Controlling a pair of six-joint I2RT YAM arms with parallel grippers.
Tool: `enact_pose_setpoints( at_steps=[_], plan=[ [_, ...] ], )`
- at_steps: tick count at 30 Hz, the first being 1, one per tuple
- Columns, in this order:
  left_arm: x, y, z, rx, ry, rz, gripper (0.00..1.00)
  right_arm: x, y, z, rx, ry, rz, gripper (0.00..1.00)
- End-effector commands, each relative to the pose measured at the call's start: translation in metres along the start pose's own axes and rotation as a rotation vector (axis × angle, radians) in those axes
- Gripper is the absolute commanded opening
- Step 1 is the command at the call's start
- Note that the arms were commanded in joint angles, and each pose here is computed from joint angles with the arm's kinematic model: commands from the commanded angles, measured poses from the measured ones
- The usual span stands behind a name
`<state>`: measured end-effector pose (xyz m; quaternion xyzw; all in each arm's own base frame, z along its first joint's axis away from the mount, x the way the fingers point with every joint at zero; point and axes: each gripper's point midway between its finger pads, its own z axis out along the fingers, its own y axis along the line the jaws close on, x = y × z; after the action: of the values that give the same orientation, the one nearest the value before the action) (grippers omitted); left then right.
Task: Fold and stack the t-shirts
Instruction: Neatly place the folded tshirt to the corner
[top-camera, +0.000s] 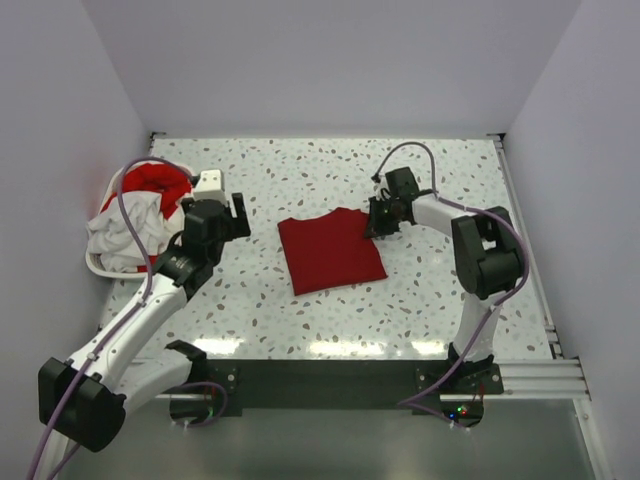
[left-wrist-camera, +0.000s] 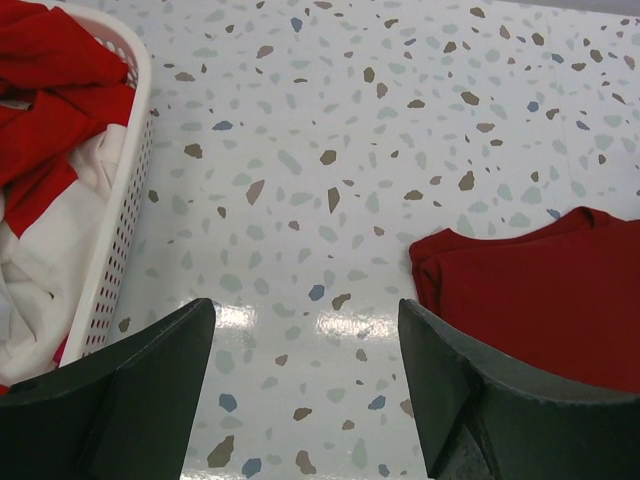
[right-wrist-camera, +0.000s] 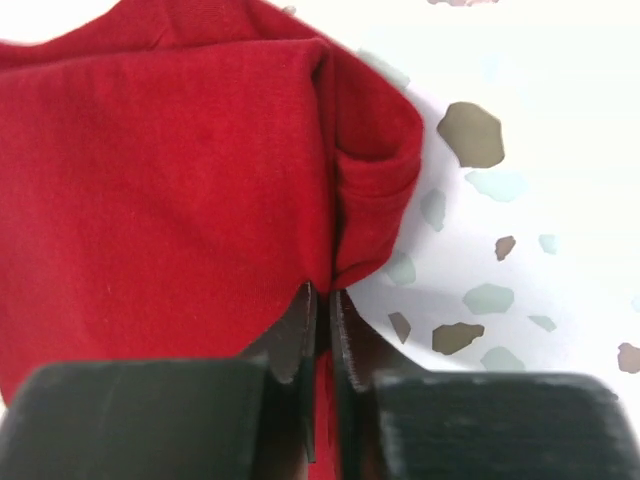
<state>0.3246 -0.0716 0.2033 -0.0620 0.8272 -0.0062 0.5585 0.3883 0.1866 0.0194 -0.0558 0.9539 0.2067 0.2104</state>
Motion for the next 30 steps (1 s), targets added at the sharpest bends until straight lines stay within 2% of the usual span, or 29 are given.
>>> enact_pose_setpoints(
  at_steps=[1, 6, 9, 10, 12, 13, 15, 16, 17, 18, 19, 20, 21, 22, 23, 26, 27, 28, 30],
  plan=[
    [-0.006, -0.001, 0.003, 0.011, -0.009, -0.012, 0.79, 0.001, -0.011, 0.007, 0.051, 0.036, -0.038, 0.0],
    [-0.006, 0.0, 0.003, 0.009, -0.008, -0.015, 0.78, -0.028, -0.06, -0.004, 0.173, -0.01, -0.02, 0.0],
    [-0.002, 0.0, 0.005, 0.01, 0.002, -0.009, 0.78, -0.066, -0.099, -0.02, 0.283, -0.072, -0.032, 0.0],
    [-0.002, -0.001, 0.005, 0.012, 0.001, -0.009, 0.78, -0.095, -0.109, -0.033, 0.343, -0.132, -0.056, 0.0],
    [0.001, -0.001, 0.007, 0.01, 0.012, -0.005, 0.77, -0.112, -0.141, -0.041, 0.444, -0.133, -0.099, 0.0],
    [0.001, -0.001, 0.008, 0.012, 0.013, -0.005, 0.77, -0.144, -0.151, -0.058, 0.514, -0.195, -0.128, 0.0],
    [0.006, -0.002, 0.011, 0.009, 0.029, 0.004, 0.77, -0.162, -0.184, -0.063, 0.594, -0.199, -0.151, 0.0],
    [0.009, -0.001, 0.012, 0.005, 0.036, 0.007, 0.77, -0.191, -0.199, -0.082, 0.682, -0.263, -0.149, 0.0],
    [0.012, -0.002, 0.014, 0.006, 0.045, 0.009, 0.77, -0.203, -0.215, -0.092, 0.734, -0.283, -0.154, 0.0],
    [0.017, -0.002, 0.016, 0.003, 0.06, 0.015, 0.77, -0.202, -0.234, -0.083, 0.788, -0.261, -0.147, 0.0],
    [0.017, -0.004, 0.017, 0.011, 0.064, 0.015, 0.77, -0.226, -0.239, -0.101, 0.838, -0.321, -0.139, 0.04],
    [0.018, -0.004, 0.017, 0.013, 0.066, 0.013, 0.77, -0.231, -0.25, -0.112, 0.919, -0.33, -0.124, 0.11],
    [0.019, -0.005, 0.018, 0.014, 0.071, 0.015, 0.77, -0.235, -0.255, -0.113, 0.942, -0.331, -0.119, 0.25],
    [0.019, -0.006, 0.019, 0.015, 0.074, 0.015, 0.77, -0.244, -0.254, -0.12, 0.959, -0.345, -0.119, 0.33],
    [0.019, -0.006, 0.02, 0.014, 0.078, 0.018, 0.77, -0.248, -0.252, -0.125, 0.957, -0.357, -0.118, 0.45],
    [0.022, -0.006, 0.021, 0.01, 0.087, 0.021, 0.77, -0.25, -0.225, -0.133, 0.913, -0.392, -0.148, 0.58],
    [0.022, -0.006, 0.022, 0.011, 0.089, 0.021, 0.77, -0.232, -0.222, -0.119, 0.903, -0.346, -0.165, 0.61],
    [0.022, -0.006, 0.022, 0.012, 0.09, 0.021, 0.77, -0.24, -0.196, -0.131, 0.871, -0.405, -0.184, 0.63],
    [0.022, -0.007, 0.021, 0.018, 0.091, 0.018, 0.77, -0.216, -0.176, -0.11, 0.78, -0.358, -0.222, 0.64]
  ],
)
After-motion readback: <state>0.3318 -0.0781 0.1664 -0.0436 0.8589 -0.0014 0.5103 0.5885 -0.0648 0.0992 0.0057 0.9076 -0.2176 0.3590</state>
